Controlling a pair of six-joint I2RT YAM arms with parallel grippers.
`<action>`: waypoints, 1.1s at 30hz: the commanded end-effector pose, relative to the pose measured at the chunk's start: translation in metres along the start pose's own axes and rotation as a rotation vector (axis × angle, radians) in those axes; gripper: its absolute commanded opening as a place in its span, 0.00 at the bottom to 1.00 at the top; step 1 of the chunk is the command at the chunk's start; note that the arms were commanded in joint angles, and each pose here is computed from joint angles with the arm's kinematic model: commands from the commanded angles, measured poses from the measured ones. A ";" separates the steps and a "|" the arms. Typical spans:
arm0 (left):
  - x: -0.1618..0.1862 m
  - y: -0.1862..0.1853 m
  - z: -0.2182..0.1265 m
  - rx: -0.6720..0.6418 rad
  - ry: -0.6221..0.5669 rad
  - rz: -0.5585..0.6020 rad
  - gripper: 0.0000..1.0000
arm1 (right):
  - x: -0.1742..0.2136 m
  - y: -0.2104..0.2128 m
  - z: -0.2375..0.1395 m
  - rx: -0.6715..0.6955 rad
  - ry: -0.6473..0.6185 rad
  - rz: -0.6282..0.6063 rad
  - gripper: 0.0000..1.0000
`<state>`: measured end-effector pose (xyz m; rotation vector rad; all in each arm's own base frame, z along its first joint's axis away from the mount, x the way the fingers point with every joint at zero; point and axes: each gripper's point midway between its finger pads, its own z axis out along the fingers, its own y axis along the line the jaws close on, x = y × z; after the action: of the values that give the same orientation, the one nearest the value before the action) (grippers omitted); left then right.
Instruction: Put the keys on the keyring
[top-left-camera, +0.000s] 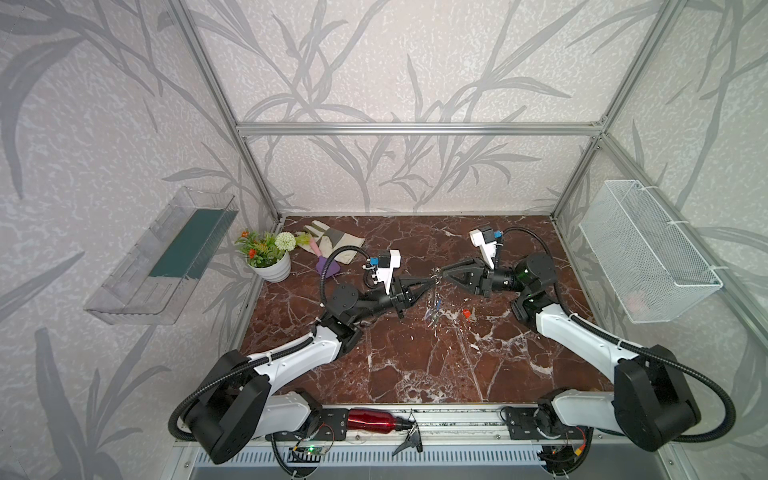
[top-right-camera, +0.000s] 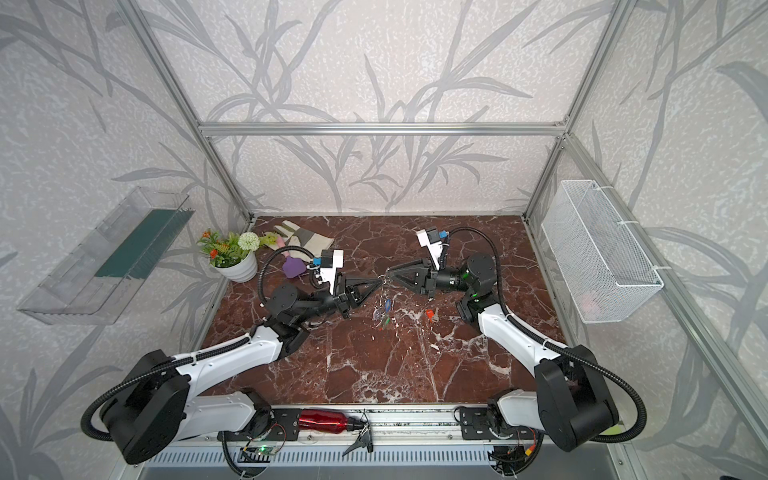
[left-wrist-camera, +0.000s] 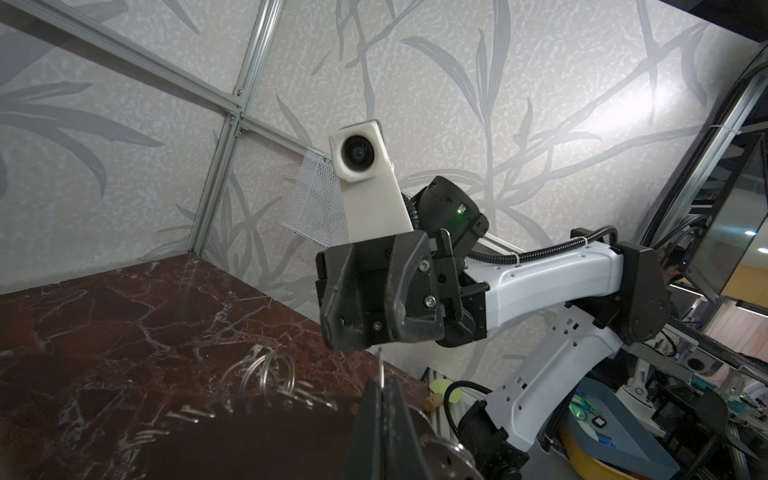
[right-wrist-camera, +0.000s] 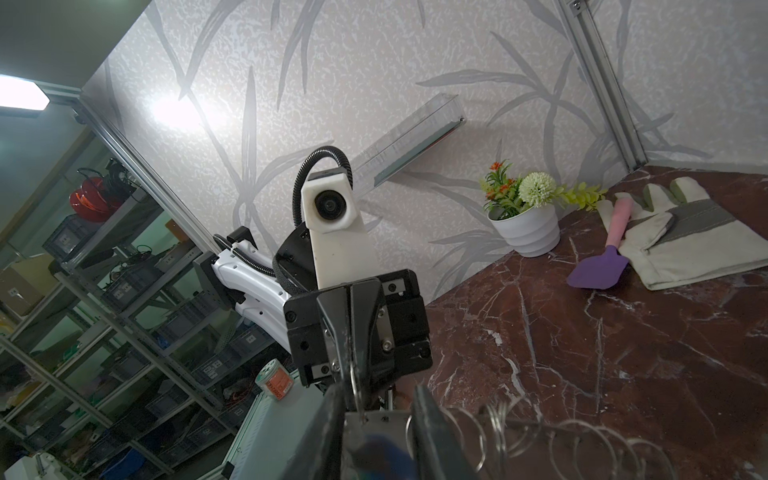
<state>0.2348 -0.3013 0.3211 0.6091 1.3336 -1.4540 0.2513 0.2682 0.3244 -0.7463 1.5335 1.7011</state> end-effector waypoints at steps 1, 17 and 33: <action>-0.012 -0.008 -0.001 0.028 -0.051 0.020 0.00 | 0.004 0.006 0.003 -0.032 0.009 -0.019 0.29; -0.009 -0.003 -0.002 0.005 -0.054 0.026 0.00 | 0.015 0.004 0.015 -0.053 0.049 -0.004 0.12; -0.025 0.028 -0.057 -0.286 -0.121 -0.057 0.71 | 0.010 -0.004 0.010 0.072 0.019 -0.076 0.00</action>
<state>0.2544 -0.2545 0.3110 0.3736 1.4212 -1.3627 0.2496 0.2842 0.2977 -0.7607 1.6170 1.6781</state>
